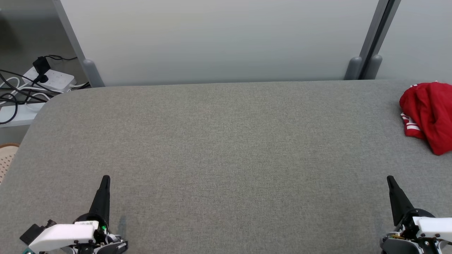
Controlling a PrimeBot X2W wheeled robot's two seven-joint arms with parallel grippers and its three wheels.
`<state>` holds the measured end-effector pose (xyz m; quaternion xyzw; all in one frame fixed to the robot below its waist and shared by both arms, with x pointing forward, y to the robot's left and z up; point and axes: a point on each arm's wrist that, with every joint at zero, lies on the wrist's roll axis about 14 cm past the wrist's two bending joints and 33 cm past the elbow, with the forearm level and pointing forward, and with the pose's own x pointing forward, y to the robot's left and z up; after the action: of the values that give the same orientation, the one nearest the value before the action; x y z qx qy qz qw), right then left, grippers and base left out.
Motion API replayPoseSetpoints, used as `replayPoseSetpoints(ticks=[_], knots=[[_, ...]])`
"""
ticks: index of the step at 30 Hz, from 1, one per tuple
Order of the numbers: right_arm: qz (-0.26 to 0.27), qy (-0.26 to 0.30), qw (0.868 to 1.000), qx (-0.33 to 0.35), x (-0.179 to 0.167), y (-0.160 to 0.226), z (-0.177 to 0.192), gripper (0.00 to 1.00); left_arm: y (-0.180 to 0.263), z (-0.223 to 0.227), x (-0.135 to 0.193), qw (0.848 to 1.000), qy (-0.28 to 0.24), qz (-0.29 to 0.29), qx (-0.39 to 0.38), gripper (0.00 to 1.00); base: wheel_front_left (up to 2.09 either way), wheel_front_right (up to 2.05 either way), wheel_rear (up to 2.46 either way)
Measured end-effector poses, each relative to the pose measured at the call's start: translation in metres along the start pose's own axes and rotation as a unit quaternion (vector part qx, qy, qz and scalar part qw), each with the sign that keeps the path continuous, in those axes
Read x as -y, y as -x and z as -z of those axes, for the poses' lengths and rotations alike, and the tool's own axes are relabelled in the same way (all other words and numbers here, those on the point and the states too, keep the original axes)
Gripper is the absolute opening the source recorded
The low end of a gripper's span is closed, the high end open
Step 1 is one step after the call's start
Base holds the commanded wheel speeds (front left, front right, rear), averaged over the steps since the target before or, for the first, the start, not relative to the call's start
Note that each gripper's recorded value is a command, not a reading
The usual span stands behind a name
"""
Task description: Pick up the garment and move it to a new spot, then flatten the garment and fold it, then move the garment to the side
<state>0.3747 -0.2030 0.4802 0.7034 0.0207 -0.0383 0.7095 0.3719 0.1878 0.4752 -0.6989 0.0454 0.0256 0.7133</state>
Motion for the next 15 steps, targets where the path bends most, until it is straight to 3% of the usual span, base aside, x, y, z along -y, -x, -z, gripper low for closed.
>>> replayPoseSetpoints(ticks=[15], knots=[[-0.001,-0.008,1.0,0.0,-0.0005,-0.0006,-0.0003,0.0,-0.0018,-0.0015,0.003,1.0,0.013,0.005,0.002,0.0,0.0,0.0,0.0]])
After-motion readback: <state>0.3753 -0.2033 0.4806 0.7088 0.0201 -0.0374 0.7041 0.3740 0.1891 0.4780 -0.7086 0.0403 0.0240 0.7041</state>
